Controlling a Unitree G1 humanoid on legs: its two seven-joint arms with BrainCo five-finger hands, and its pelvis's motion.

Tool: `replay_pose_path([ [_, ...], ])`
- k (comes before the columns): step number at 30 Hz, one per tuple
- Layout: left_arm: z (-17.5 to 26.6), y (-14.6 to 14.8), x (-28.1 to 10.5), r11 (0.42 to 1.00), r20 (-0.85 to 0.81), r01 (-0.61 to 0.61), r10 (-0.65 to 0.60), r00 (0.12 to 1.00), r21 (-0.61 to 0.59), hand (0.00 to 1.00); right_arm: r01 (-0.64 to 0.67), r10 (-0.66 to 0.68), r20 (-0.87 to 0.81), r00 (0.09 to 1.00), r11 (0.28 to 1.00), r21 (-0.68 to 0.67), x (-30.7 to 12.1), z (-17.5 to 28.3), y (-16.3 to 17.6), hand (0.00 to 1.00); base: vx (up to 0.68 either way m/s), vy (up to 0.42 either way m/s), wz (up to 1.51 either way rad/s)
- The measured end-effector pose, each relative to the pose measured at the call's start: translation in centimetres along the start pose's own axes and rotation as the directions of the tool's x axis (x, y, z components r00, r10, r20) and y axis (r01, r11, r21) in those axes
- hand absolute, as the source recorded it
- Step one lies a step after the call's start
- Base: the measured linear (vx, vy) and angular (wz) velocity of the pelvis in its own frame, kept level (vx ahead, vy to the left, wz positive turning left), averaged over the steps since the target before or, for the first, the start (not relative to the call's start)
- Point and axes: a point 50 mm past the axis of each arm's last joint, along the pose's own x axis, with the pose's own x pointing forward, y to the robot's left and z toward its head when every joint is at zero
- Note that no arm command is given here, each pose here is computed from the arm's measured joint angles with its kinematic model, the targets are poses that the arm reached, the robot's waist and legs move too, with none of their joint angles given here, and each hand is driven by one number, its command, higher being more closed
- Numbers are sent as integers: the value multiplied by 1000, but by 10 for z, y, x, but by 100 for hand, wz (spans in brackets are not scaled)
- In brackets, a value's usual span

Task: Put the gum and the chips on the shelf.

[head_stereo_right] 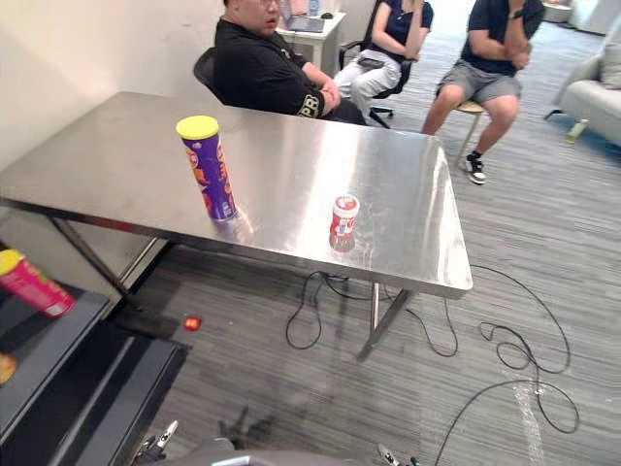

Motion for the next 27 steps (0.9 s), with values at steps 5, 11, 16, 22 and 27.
replay_pose_path([
  [5,-5,-4,1,987,-53,46,-39,998,151,0,40,-39,-15,999,998,48,1,0,-10,0,141,110,-59],
  [11,-17,-11,-2,973,-102,76,-55,993,219,0,90,-89,-21,996,996,27,1,4,-25,0,49,-20,-83],
  [16,-15,-9,-1,972,-96,72,-52,994,222,0,144,-141,-42,989,985,96,-1,-1,-33,0,-71,-25,-11],
  [22,-13,-4,-2,978,-74,52,-38,997,201,0,282,-310,25,950,892,352,-1,28,-68,0,-153,-64,5],
  [27,-22,7,-8,983,-85,22,-6,996,181,0,323,-510,202,836,755,571,-12,99,-122,0,-54,-21,-9],
])
